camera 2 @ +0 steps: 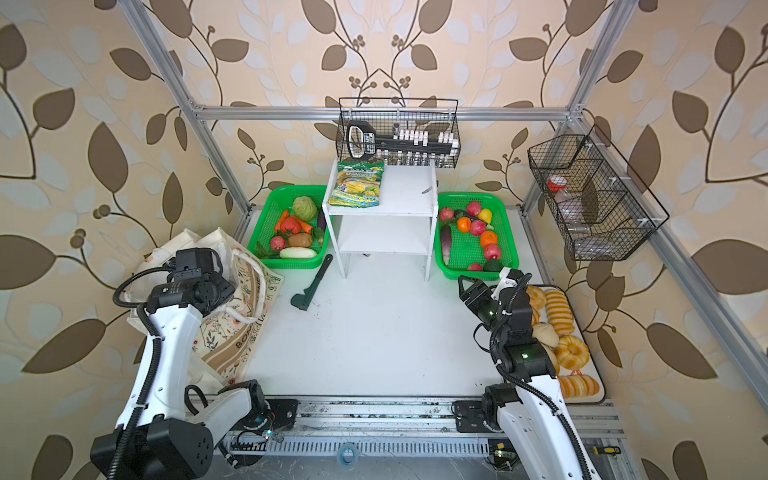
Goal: Place the mixed food into the grocery bags and tie them
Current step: 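Open the left gripper to release the white bag inside the tote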
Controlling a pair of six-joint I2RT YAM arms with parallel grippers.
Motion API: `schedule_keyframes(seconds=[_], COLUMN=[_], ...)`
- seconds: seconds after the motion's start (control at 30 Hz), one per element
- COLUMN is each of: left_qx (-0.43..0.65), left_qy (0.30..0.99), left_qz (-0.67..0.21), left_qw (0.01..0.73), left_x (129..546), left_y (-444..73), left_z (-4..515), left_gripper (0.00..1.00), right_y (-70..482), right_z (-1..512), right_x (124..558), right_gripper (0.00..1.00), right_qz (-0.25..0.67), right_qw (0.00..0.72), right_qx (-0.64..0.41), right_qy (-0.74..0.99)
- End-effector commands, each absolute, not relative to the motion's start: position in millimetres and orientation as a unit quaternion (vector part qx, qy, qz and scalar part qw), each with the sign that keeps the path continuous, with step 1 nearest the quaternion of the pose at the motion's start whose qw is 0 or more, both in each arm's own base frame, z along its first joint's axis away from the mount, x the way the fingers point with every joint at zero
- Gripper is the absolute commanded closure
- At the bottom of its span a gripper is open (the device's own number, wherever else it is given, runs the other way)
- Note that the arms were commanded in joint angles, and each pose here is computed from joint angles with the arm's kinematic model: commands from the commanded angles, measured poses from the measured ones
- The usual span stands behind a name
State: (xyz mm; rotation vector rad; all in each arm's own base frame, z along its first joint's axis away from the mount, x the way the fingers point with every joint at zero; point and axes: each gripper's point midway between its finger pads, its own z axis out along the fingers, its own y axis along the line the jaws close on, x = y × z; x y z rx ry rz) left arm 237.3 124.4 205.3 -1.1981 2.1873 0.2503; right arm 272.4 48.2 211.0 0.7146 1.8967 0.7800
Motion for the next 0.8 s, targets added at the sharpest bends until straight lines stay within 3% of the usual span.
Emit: schedule_keyframes(seconds=[0.0, 0.27, 0.53, 0.67, 0.77], left_qx=[-0.458, -0.452, -0.379, -0.285, -0.217], left_qy=[0.827, 0.841, 0.811, 0.797, 0.788], left_qz=[0.072, 0.015, 0.032, -0.100, -0.212], left_qw=[0.319, 0.296, 0.445, 0.524, 0.535], left_x=[240, 245, 241, 258, 272], left_y=[120, 99, 104, 54, 5], left_z=[207, 199, 325, 385, 408], left_gripper=[0.43, 0.42, 0.28, 0.18, 0.13], right_y=[48, 50, 42, 39, 36], right_z=[216, 218, 229, 237, 242], right_x=[273, 274, 272, 275, 276], right_gripper=[0.29, 0.29, 0.29, 0.29, 0.29], right_qz=[0.317, 0.318, 0.296, 0.287, 0.271], right_qw=[0.471, 0.471, 0.499, 0.519, 0.538], right_qx=[0.289, 0.285, 0.274, 0.261, 0.244], right_qy=[0.771, 0.772, 0.767, 0.762, 0.760])
